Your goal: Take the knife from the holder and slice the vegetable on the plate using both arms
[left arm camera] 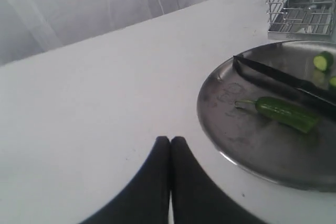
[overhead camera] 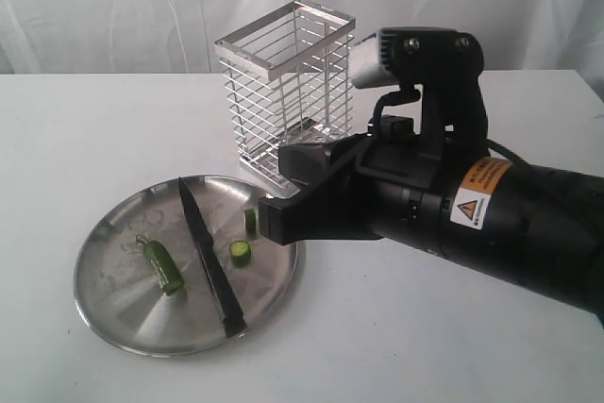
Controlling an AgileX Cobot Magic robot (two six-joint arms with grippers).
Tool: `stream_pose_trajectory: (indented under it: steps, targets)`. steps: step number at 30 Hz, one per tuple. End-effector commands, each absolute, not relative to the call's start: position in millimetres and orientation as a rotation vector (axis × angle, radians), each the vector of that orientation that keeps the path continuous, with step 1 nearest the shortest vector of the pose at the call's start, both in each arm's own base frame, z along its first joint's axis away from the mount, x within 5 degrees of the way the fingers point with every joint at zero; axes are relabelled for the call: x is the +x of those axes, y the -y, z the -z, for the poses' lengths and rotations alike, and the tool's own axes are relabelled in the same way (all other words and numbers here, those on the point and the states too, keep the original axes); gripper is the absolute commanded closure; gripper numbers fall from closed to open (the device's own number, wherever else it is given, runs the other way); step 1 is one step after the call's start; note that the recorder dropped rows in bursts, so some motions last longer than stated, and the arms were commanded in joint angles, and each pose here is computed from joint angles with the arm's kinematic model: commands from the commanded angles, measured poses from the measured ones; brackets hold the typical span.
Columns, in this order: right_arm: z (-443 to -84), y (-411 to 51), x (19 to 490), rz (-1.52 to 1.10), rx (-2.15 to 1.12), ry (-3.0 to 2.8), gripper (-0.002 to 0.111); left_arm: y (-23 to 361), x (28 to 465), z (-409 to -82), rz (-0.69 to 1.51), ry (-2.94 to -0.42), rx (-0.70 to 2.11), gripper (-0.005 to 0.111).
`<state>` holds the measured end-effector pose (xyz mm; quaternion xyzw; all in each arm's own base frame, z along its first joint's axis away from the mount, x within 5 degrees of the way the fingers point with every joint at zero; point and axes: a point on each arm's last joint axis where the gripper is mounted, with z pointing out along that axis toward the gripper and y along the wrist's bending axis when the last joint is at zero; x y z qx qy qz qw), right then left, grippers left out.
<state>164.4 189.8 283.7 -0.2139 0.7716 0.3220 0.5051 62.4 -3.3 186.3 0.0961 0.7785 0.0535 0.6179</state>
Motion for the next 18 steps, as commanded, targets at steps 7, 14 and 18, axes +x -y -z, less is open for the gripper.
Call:
stream_pose_trajectory:
  steps: [7,14,18]
  targets:
    - [-284.7,-189.3,162.5,-0.771,-0.535,-1.843,0.108,4.1,54.2,-174.3,0.001,-1.839,0.086,0.107]
    - [-284.7,-189.3,162.5,-0.771,-0.535,-1.843,0.108,4.1,54.2,-174.4,0.009,-1.837,0.075,0.107]
    - [-284.7,-189.3,162.5,-0.771,-0.535,-1.843,0.108,4.1,54.1,-174.3,0.009,-1.84,0.076,0.107]
